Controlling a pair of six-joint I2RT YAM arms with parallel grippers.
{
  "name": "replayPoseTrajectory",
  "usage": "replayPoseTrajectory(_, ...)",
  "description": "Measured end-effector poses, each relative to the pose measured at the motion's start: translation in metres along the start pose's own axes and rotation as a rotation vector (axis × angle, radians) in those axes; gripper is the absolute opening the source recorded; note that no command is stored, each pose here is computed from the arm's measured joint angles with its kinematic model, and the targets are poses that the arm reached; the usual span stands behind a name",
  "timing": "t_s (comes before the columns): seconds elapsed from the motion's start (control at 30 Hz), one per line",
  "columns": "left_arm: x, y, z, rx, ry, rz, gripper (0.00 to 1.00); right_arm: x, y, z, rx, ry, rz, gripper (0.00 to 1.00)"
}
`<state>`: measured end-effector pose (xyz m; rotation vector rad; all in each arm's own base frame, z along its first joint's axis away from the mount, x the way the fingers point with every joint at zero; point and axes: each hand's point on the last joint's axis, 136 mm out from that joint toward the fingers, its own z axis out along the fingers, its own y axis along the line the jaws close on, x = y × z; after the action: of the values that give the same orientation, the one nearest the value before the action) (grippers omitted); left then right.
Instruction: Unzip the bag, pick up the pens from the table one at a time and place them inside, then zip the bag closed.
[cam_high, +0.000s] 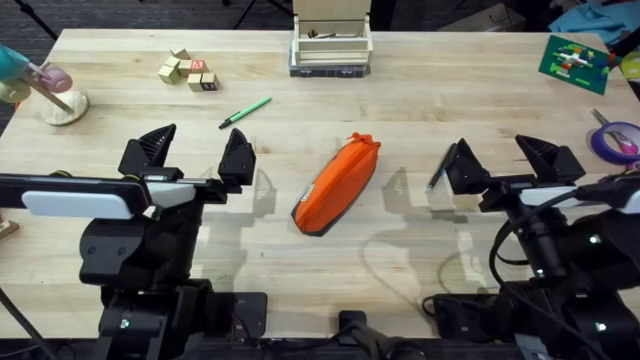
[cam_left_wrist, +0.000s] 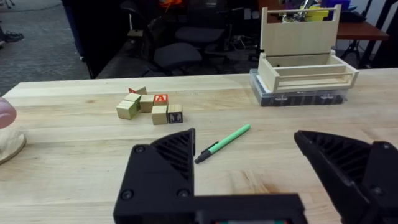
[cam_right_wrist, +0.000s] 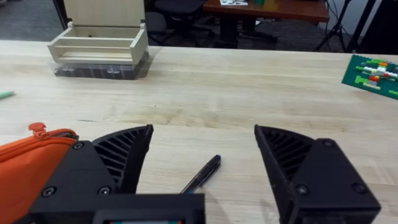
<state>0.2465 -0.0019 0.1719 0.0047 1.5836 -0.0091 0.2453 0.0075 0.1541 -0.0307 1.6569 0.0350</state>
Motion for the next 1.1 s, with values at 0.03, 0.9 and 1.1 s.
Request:
replayPoseTrajectory(0.03, 0.0, 0.0, 0.0, 0.0, 0.0, 0.0, 0.992, 0.0, 0.0, 0.0, 0.0, 0.0, 0.0, 0.996)
replayPoseTrajectory(0.9, 0.02, -0.023, -0.024, 0.133, 0.254, -0.015, 0.993, 0.013, 0.016, -0.014, -0.089, 0.157, 0.023, 0.997)
replayPoseTrajectory(1.1, -0.029, -0.026, -0.047, 0.147, 0.223, -0.015, 0.993, 0.001, 0.02, -0.035, -0.108, 0.236, 0.034, 0.998)
